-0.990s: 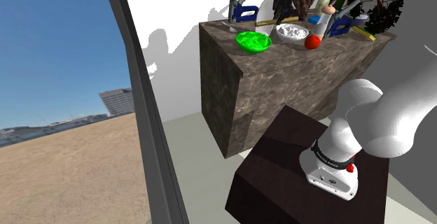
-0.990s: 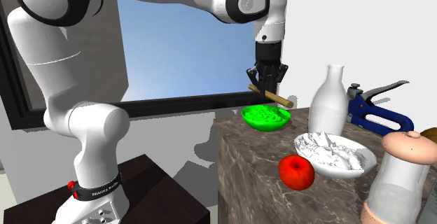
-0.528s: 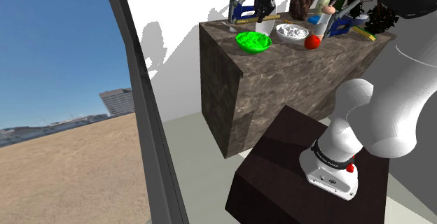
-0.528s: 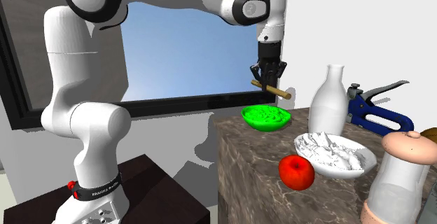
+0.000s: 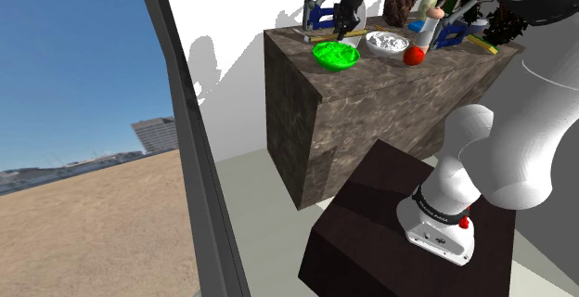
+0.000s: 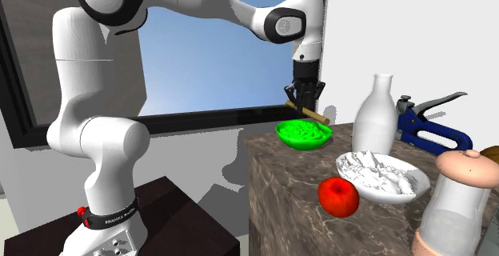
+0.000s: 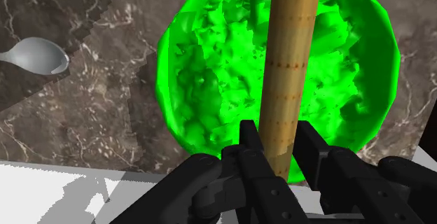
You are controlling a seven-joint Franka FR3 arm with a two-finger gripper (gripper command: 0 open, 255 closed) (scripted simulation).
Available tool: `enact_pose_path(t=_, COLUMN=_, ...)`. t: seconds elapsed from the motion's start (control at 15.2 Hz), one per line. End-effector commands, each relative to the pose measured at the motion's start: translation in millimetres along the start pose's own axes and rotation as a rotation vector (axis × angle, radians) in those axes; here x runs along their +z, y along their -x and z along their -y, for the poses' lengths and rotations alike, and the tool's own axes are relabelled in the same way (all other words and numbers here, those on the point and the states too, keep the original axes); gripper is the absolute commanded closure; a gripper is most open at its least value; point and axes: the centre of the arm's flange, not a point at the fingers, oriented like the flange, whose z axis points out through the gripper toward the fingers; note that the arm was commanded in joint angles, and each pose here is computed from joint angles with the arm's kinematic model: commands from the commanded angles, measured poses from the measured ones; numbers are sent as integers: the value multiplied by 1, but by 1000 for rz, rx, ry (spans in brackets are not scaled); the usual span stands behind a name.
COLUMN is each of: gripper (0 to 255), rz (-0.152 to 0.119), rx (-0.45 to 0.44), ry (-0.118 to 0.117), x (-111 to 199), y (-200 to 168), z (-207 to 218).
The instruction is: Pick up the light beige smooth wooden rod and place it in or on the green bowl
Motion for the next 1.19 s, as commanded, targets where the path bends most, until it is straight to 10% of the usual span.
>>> enact_pose_path(t=0.0, gripper=255, rz=0, rx=0, ry=0, x=12, y=0, z=1)
enact_pose_path(t=0.79, gripper=255, rz=0, rx=0, ry=0, x=34, y=3, z=3)
enact_pose_path(t=0.86, gripper=0, rz=0, rx=0, ry=0, x=34, y=3, z=3)
enact_pose_path(t=1.12, gripper=0, rz=0, rx=0, ry=0, x=35, y=3, z=3)
